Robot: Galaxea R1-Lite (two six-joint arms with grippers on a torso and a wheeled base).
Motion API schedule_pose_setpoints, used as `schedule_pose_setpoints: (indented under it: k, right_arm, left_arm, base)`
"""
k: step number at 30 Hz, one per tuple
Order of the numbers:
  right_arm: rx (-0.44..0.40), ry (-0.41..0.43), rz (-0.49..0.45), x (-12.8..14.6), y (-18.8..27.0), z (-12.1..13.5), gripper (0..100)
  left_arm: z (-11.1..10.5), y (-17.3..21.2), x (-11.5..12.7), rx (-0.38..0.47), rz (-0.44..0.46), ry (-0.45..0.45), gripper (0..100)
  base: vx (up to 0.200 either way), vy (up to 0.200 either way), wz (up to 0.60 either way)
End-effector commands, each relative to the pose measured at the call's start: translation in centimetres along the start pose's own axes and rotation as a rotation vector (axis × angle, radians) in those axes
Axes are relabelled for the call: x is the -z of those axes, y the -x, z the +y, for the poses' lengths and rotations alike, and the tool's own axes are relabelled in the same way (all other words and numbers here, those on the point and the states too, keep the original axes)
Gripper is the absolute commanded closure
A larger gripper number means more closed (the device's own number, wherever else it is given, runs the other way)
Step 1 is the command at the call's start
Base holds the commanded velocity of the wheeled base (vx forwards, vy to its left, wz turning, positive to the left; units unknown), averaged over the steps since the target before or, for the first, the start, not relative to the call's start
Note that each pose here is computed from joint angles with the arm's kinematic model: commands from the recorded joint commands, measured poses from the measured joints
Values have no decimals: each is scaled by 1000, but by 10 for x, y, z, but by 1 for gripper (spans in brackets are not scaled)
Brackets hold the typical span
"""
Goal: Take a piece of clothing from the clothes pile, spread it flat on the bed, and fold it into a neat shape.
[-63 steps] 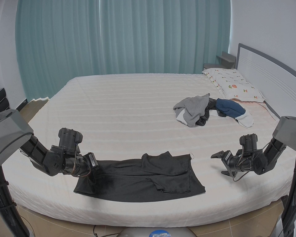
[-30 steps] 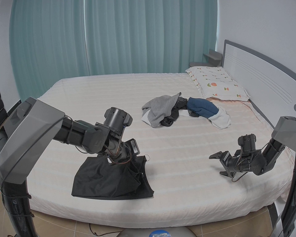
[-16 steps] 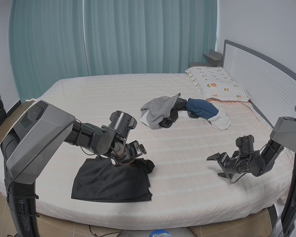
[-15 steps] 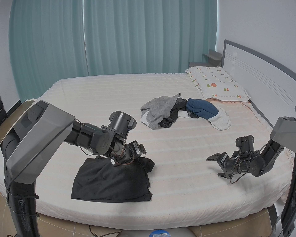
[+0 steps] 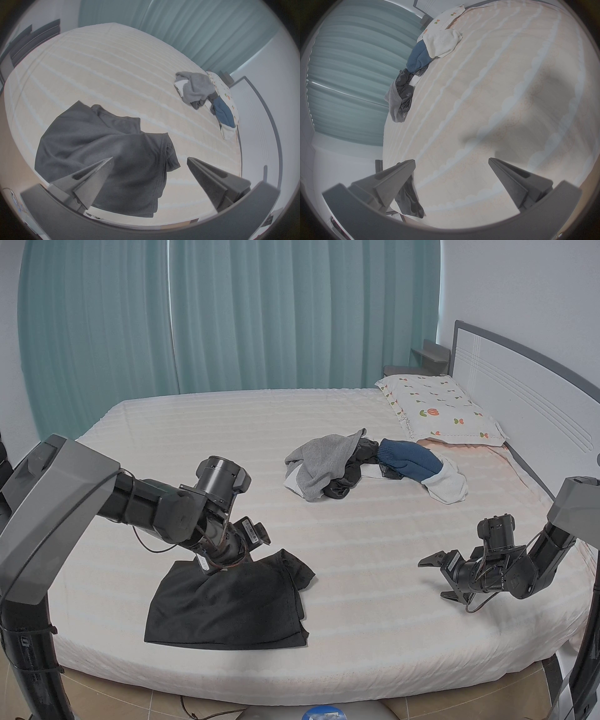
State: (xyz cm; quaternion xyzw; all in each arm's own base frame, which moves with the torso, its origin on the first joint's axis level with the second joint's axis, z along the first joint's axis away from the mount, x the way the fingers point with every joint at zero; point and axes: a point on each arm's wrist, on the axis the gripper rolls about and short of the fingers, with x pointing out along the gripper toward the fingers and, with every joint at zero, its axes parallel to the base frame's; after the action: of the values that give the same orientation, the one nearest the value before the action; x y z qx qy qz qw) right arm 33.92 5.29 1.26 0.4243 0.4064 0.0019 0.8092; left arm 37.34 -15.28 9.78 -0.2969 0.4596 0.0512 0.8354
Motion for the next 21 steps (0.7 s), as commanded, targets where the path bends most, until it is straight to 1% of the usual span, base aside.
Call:
schedule_pose_setpoints:
  k: [1,2,4,5,7,8,11,13,15,16,17,18,21]
  right_arm:
    - [-20,8,-14,-2,6,6,0]
    - [-20,8,-14,-2,6,6,0]
    - [-40,16,-27,-4,10,12,0]
    - [-43,20,-29,-5,10,13,0]
    - [-44,27,-31,-4,10,14,0]
    - [-48,34,-28,-3,10,17,0]
    - [-53,53,-18,2,8,22,0]
    - [-62,105,4,12,6,29,0]
    - [-67,138,17,17,5,32,0]
    - [-74,169,26,23,4,36,0]
    - [-79,177,29,24,4,38,0]
    - [-99,203,35,29,4,46,0]
    - [-136,244,43,36,1,62,0]
  left_arm:
    - [31,9,-21,-1,26,132,0]
    - [31,9,-21,-1,26,132,0]
    - [51,20,-24,42,106,179,0]
    - [57,24,-24,57,134,193,0]
    - [65,28,-24,69,156,211,0]
    - [74,29,-25,69,166,230,0]
    - [86,27,-26,69,163,254,0]
    - [100,24,-28,87,152,281,0]
    - [104,22,-28,97,154,287,0]
    - [108,19,-27,99,157,291,0]
    - [109,19,-27,97,155,293,0]
    - [110,17,-27,100,144,293,0]
    - [112,15,-32,106,128,300,0]
  base:
    - [0,0,0]
    - [0,200,0]
    - [0,200,0]
    - [0,200,0]
    - [0,200,0]
    - [0,200,0]
    - [0,200,0]
    - [0,200,0]
    - [0,200,0]
    - [0,200,0]
    - [0,200,0]
    - [0,200,0]
    - [0,200,0]
